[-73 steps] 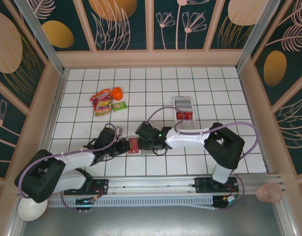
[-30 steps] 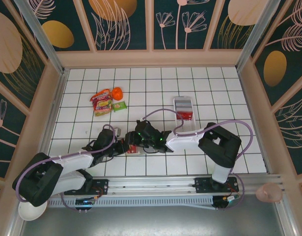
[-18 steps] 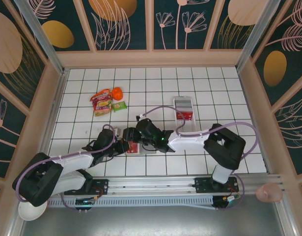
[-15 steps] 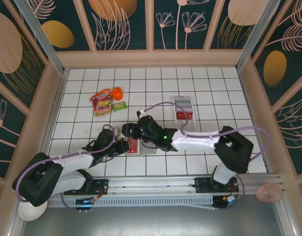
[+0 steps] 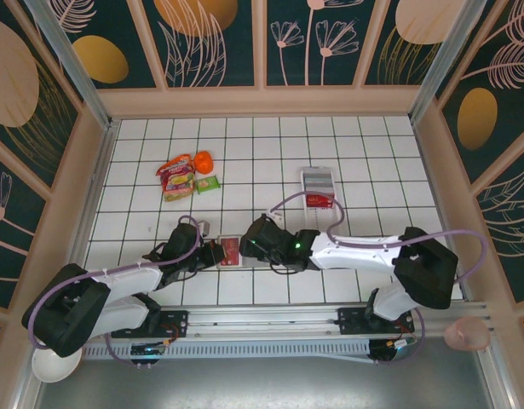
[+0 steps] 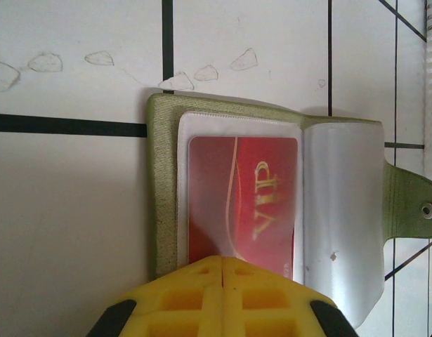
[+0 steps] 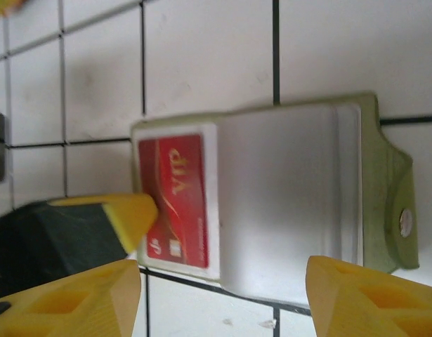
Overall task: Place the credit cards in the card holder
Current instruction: Flip over the card slot on the card holder.
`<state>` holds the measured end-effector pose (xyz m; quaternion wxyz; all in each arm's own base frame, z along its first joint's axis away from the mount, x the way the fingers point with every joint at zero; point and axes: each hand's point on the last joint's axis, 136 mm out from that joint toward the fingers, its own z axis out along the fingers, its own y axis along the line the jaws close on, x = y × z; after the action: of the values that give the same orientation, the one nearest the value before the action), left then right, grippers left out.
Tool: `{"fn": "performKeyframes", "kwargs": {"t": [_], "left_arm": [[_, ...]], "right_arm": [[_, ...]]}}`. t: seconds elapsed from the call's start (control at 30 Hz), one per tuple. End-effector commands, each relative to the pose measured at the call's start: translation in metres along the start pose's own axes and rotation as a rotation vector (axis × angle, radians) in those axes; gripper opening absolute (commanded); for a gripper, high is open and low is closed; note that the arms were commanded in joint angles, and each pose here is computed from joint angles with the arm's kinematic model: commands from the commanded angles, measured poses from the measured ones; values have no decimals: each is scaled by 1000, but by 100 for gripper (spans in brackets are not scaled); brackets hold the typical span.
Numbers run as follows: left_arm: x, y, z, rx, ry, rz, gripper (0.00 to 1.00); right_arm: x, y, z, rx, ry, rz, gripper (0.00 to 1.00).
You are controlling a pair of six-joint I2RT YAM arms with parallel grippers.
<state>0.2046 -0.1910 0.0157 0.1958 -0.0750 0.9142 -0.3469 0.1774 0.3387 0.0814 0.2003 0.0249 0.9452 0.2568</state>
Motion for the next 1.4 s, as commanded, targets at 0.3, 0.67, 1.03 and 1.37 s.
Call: {"fn": "performKeyframes", "kwargs": {"t": [0.3,0.67,1.03,1.37], "left_arm": [[21,34,0,-116,55,-23,0],[21,33,-2,-109,47,-24,0],[21,33,-3,-104,43,-30,0],[12,25,-10,-97,0,-39,0]], "right_arm": [[26,-12,26,56,83,20,58],[33,-1,43,10,109,22,59],[18,35,54,-146,44,79,59],[10,50,57,-264,26,167,56]]}}
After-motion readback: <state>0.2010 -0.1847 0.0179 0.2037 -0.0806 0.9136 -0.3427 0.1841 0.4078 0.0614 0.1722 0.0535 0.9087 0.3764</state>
